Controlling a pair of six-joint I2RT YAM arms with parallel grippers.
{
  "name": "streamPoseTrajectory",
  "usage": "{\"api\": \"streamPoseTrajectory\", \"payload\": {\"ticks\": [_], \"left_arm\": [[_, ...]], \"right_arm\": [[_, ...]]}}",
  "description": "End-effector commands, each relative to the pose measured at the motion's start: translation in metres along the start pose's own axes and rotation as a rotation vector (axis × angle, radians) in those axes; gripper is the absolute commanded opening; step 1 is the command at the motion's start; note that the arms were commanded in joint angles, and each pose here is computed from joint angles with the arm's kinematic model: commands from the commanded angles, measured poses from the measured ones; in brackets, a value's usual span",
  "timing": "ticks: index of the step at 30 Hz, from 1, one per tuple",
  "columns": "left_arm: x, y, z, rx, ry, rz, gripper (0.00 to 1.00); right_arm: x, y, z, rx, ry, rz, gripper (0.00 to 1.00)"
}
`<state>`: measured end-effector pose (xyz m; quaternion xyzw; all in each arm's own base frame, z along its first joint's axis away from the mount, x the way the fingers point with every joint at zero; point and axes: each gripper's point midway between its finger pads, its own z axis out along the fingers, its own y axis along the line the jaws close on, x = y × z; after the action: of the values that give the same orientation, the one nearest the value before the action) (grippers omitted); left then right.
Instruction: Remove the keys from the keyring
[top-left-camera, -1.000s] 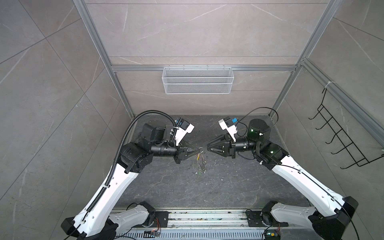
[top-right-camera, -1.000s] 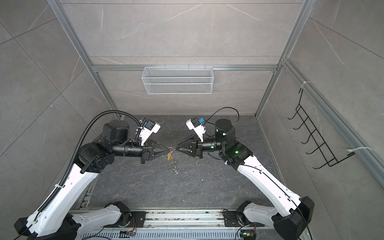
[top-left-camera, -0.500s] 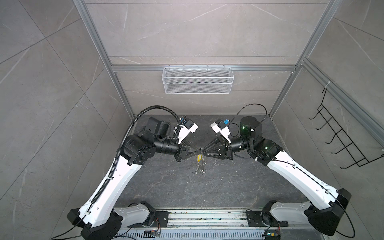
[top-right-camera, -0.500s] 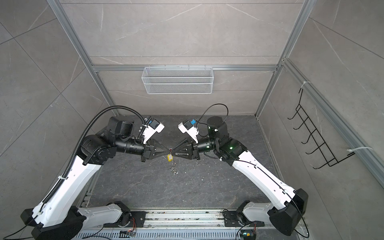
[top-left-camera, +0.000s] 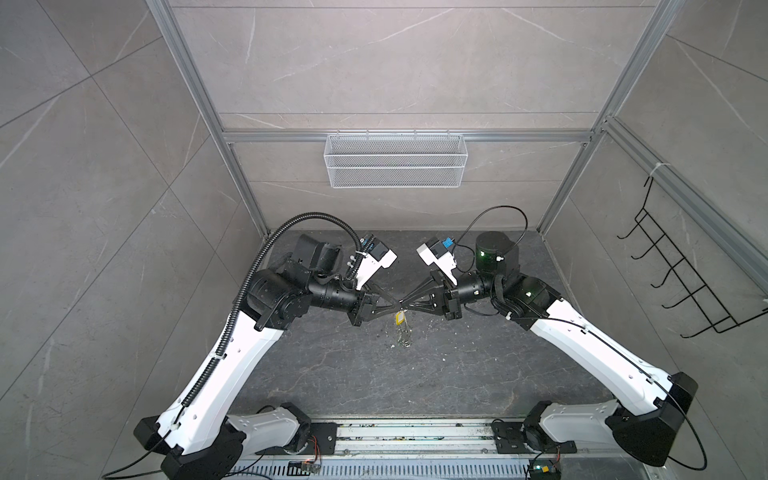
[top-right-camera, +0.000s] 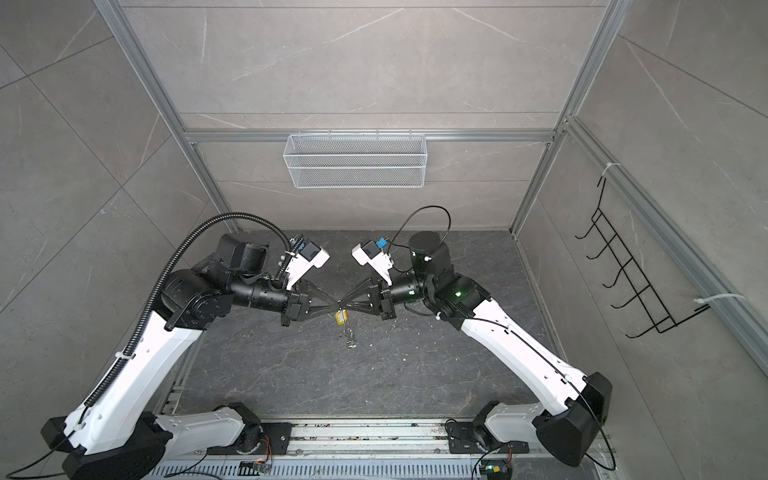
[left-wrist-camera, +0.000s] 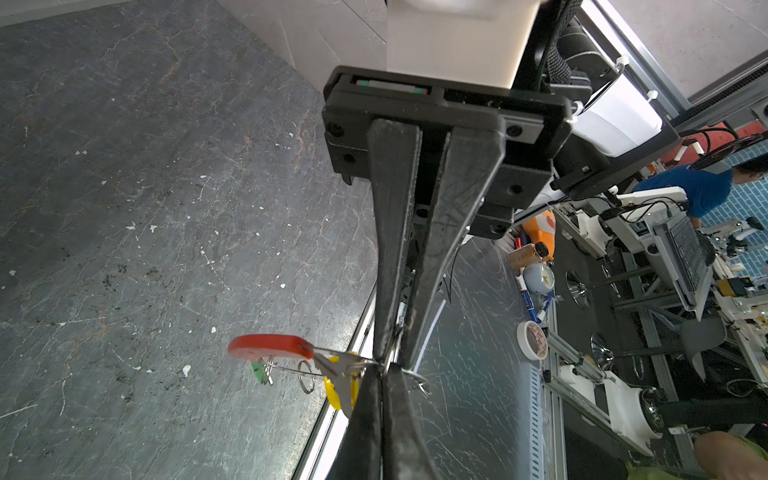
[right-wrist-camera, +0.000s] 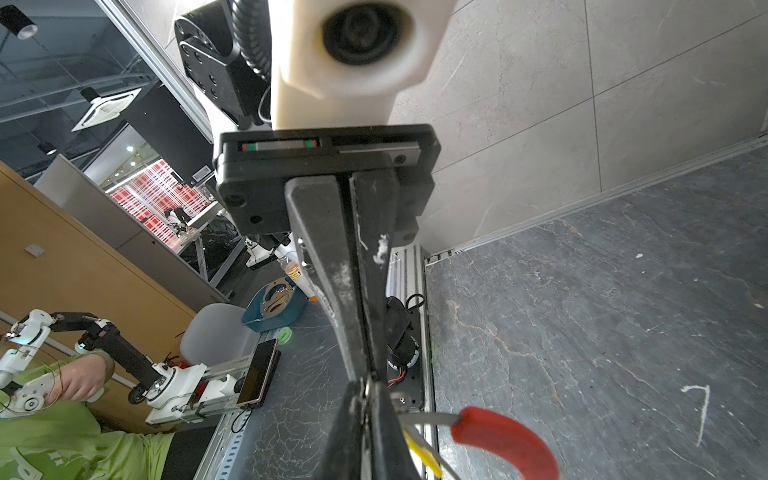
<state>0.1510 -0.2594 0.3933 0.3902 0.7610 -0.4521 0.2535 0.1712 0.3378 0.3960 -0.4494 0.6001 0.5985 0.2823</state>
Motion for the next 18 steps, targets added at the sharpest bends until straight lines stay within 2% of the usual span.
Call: {"api": "streamPoseTrajectory", "payload": {"ticks": [1,3,4,6,8,13,18], "left_arm": [[-0.015,-0.016,-0.011,0.026,-0.055,0.067,0.0],[-0.017,-0.018,-0.013,0.023,-0.069,0.069,0.0],[-0.018,-0.017,-0.014,0.016,-0.081,0.071,0.04],[-0.02,-0.018,-0.018,0.0,-0.116,0.077,0.18],[-0.02,-0.017,-0.023,-0.032,-0.156,0.093,0.26],[-0.019,0.001,-0.037,-0.173,-0.314,0.133,0.3],[-0.01,0.003,-0.036,-0.142,-0.452,0.187,0.34]], "right_arm": [[-0.004,0.009,0.005,-0.016,0.001,-0.041,0.0],[-0.006,0.008,0.004,0.0,-0.016,-0.051,0.0],[-0.006,0.007,0.003,0.013,-0.024,-0.053,0.0],[-0.01,0.007,0.001,0.033,-0.046,-0.065,0.0],[-0.014,0.008,-0.001,0.048,-0.069,-0.075,0.0],[-0.021,0.008,-0.005,0.079,-0.12,-0.099,0.0],[-0.031,0.008,-0.01,0.106,-0.166,-0.113,0.0]]}}
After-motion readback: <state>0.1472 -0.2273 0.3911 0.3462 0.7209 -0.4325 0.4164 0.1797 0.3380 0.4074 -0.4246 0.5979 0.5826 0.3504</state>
